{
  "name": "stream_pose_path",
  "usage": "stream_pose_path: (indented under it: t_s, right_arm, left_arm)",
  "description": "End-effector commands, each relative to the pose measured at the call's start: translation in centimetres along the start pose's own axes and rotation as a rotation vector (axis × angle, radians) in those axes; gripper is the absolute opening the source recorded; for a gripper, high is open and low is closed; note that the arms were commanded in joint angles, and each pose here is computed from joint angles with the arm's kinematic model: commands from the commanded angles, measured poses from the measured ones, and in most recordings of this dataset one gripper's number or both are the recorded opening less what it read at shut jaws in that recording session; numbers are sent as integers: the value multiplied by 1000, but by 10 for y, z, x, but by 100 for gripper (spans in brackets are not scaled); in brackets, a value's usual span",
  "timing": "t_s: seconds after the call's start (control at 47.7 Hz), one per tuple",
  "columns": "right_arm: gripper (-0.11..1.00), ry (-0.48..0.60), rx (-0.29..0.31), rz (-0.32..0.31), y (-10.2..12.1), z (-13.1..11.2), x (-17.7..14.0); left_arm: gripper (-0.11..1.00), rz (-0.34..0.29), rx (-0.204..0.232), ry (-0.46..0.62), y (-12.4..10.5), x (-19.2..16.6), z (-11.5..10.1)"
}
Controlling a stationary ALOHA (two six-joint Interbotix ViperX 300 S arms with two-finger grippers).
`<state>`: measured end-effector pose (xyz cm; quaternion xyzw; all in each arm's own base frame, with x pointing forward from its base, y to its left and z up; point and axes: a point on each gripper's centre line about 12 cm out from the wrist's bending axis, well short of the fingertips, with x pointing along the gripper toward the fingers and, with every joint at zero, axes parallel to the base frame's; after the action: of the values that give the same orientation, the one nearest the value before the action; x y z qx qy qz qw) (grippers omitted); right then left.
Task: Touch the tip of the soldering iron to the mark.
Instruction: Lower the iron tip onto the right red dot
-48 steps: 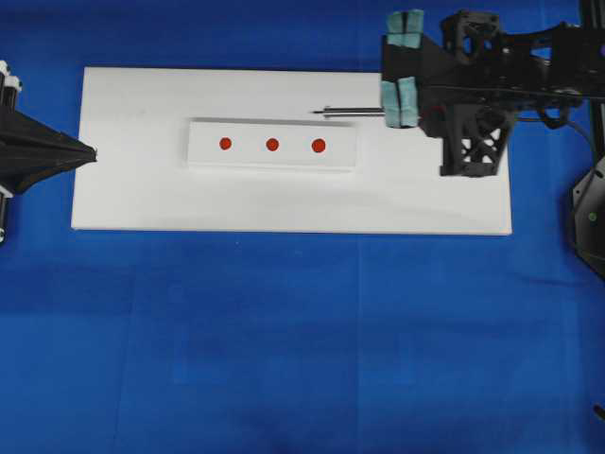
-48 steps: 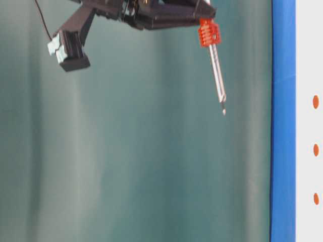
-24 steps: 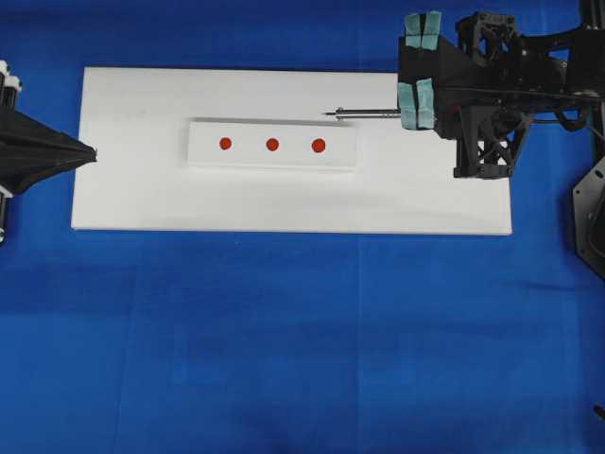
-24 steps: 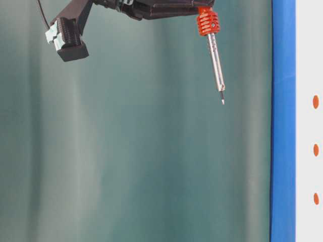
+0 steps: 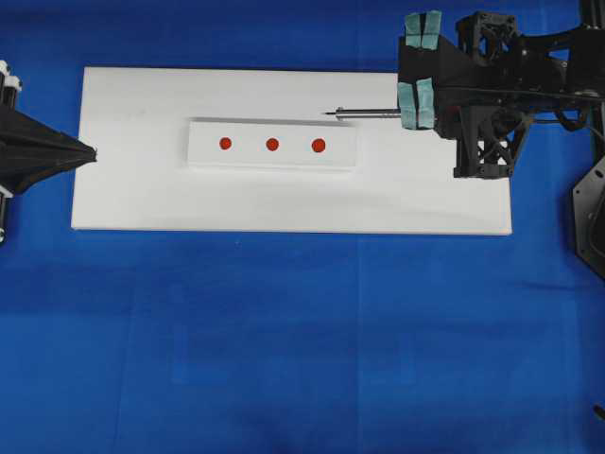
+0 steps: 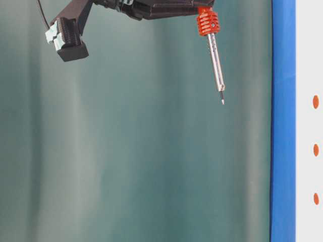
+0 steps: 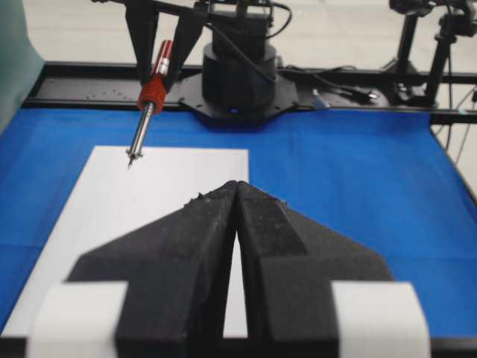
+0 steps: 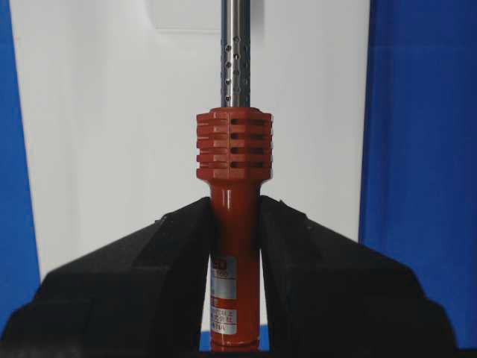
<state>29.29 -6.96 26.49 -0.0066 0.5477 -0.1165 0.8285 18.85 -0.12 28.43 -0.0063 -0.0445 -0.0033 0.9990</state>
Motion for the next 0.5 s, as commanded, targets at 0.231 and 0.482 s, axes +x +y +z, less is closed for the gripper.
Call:
stream_pose_path:
  t_s: [0.231,0.482]
  right_arm:
    - [6,-6,3,0,0,3,1]
    - [6,36,-2,11,5,1,27]
  left_arm:
    - [0,-3,3,-23,0,1,6]
    - [0,-3,3,-23,0,1,6]
